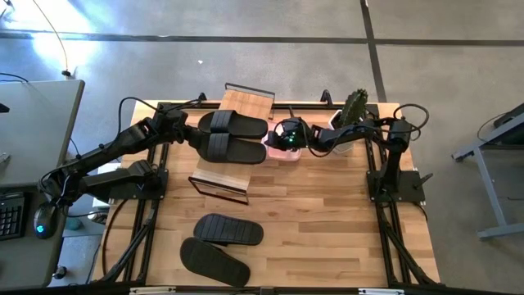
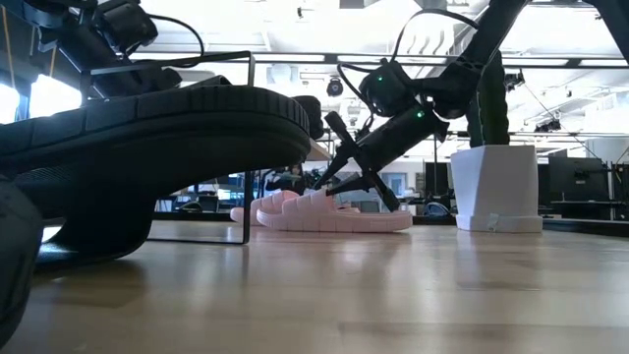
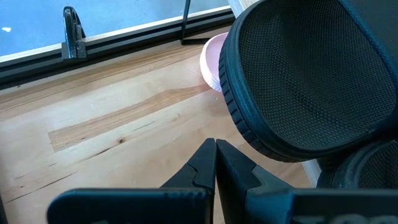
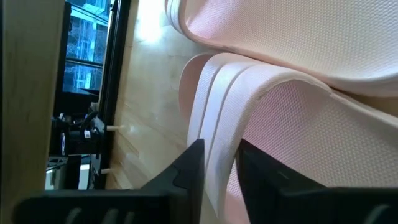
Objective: Pick and place slides into the shelf
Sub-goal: Put the pink slides under the shelf
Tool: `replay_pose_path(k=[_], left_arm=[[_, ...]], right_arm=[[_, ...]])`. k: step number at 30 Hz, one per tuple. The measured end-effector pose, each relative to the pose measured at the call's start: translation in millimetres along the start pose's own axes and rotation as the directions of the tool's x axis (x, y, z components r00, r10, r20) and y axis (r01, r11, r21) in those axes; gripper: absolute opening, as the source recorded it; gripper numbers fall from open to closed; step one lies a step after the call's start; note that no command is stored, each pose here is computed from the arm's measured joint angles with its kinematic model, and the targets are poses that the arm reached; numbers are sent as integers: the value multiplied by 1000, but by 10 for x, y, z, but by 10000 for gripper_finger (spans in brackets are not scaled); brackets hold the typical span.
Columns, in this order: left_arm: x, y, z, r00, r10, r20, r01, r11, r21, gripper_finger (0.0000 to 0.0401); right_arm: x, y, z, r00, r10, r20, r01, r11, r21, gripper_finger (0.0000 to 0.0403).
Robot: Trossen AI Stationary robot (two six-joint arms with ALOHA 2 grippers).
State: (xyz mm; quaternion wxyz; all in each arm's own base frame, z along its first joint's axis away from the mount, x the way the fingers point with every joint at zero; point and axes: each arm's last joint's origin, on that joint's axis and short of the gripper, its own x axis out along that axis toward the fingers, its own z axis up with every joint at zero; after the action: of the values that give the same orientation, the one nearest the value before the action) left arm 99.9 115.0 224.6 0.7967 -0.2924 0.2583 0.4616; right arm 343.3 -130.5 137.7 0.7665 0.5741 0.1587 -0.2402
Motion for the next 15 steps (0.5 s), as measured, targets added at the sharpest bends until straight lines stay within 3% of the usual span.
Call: replay_pose_path(k=[7,15], left_arm=[[-1,3,-8,1000,3,-8,-3,1000,1,1],[0,9,-23,1000,9,-24,-9,1000,2,1]], right_arm=[[-1,-4,-7,1000,-1,-19,1,1000,1,124],[-122,101,10,998,21,-56,-24,998,-53,132]])
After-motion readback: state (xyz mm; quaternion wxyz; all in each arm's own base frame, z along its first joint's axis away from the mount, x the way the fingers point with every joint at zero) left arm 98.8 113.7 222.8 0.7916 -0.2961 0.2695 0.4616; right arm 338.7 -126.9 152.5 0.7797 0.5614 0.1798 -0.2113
